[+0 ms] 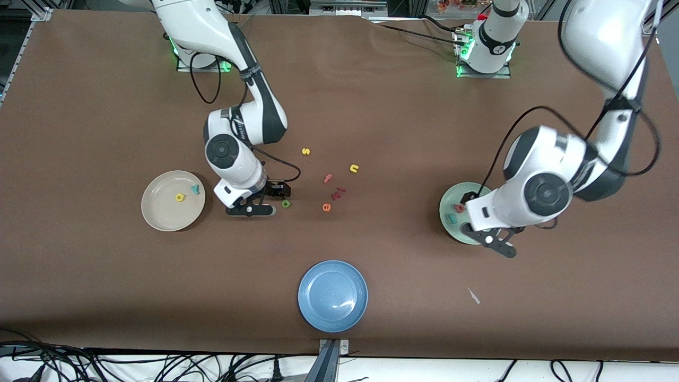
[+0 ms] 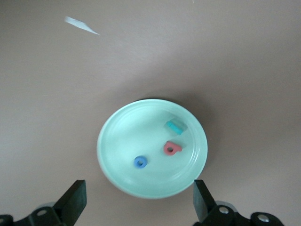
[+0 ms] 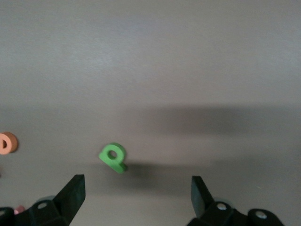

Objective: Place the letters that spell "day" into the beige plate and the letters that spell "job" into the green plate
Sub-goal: 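Return the left arm to rest while the right gripper reaches the green p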

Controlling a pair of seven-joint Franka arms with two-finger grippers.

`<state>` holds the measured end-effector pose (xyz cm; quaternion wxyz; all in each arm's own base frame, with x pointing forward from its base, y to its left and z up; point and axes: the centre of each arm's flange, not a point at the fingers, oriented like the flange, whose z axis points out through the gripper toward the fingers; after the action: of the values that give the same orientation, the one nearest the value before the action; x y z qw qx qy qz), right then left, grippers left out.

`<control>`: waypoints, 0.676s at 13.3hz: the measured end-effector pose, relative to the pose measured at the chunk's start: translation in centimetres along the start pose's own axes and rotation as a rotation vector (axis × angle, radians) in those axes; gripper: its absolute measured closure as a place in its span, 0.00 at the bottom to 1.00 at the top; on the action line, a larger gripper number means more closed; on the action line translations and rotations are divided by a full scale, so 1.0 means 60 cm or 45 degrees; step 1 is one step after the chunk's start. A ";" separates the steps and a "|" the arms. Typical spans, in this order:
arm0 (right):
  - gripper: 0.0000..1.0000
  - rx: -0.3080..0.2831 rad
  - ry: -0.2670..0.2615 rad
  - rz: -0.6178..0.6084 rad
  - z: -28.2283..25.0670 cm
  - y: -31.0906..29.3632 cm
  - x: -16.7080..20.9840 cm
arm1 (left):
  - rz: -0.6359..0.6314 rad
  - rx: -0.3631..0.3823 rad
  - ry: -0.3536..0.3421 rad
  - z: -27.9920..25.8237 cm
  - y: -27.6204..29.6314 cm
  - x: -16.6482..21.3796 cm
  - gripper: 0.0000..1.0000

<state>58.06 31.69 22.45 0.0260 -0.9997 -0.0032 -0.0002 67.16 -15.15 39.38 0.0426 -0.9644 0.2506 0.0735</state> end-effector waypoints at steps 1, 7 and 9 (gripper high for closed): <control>0.00 0.003 0.005 -0.009 0.004 -0.011 0.003 | -0.020 0.019 0.009 -0.046 -0.009 -0.016 0.00; 0.00 -0.020 -0.029 -0.041 0.057 -0.035 -0.004 | -0.154 0.033 -0.011 -0.237 -0.065 -0.100 0.00; 0.00 -0.022 -0.030 -0.052 0.066 -0.044 -0.002 | -0.271 0.012 0.022 -0.287 -0.080 -0.143 0.00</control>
<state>57.91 34.56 18.63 0.0175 -0.9995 -0.0238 0.0109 64.20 -8.93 57.99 0.0526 -0.9859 0.1475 0.0591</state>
